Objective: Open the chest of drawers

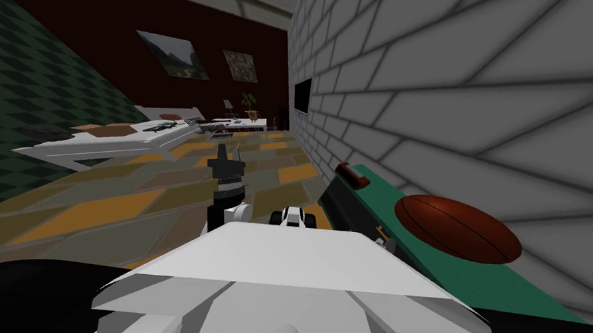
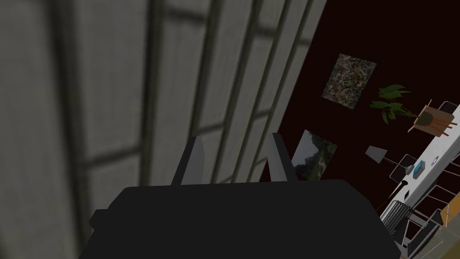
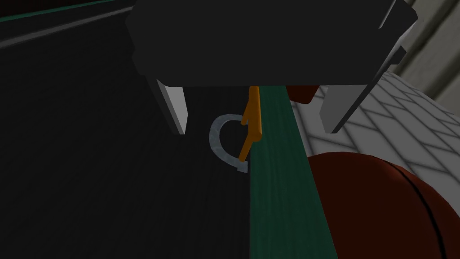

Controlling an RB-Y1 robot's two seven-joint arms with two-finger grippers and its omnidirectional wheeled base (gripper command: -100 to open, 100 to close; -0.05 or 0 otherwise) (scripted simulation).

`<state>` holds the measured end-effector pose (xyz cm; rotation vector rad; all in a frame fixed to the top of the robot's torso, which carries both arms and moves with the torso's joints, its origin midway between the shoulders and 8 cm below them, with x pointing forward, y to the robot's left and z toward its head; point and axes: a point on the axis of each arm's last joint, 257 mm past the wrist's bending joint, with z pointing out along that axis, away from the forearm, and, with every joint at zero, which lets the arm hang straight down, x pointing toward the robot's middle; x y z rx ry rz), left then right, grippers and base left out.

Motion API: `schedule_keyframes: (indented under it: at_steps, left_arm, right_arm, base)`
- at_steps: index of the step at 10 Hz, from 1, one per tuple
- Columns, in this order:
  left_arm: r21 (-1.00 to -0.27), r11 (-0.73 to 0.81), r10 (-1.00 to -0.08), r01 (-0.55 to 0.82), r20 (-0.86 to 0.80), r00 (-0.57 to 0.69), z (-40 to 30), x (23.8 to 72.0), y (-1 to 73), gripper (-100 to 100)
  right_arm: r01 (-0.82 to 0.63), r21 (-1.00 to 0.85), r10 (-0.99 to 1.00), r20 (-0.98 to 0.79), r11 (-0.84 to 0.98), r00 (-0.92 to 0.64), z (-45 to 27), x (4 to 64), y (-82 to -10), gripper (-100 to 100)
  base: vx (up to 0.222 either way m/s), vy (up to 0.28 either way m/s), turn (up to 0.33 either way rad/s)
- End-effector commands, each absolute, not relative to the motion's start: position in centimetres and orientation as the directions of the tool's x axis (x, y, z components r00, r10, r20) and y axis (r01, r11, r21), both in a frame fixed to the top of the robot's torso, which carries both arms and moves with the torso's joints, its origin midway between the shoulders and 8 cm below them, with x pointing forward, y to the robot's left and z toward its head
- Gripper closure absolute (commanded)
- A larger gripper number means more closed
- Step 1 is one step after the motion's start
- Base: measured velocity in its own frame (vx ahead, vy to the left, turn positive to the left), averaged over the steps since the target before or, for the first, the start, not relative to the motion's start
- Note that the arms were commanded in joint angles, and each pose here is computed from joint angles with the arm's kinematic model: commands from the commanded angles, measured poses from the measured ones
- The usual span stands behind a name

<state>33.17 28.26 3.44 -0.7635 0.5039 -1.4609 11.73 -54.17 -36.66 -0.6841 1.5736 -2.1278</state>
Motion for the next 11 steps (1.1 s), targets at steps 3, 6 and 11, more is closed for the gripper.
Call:
schedule_keyframes:
  at_steps: [3,6,11]
  left_arm:
    - [-0.723,-0.054,-0.987,0.688,0.144,0.074,3.4,33.2,28.3,0]
    - [-0.723,-0.054,-0.987,0.688,0.144,0.074,3.4,33.2,28.3,0]
    - [-0.723,-0.054,-0.987,0.688,0.144,0.074,3.4,33.2,28.3,0]
  right_arm:
    - [-0.004,-0.956,-0.650,0.204,-0.295,-0.732,-36.5,9.2,-54.7,-100]
    - [-0.037,-0.954,-0.694,0.243,-0.297,-0.678,-36.3,7.2,-55.0,-100]
    - [-0.104,-0.952,-0.764,0.295,-0.289,-0.575,-36.1,3.7,-55.2,-100]
  base:
    - [0.011,-0.002,0.077]
    - [0.016,-0.002,0.093]
    - [0.016,-0.002,0.103]
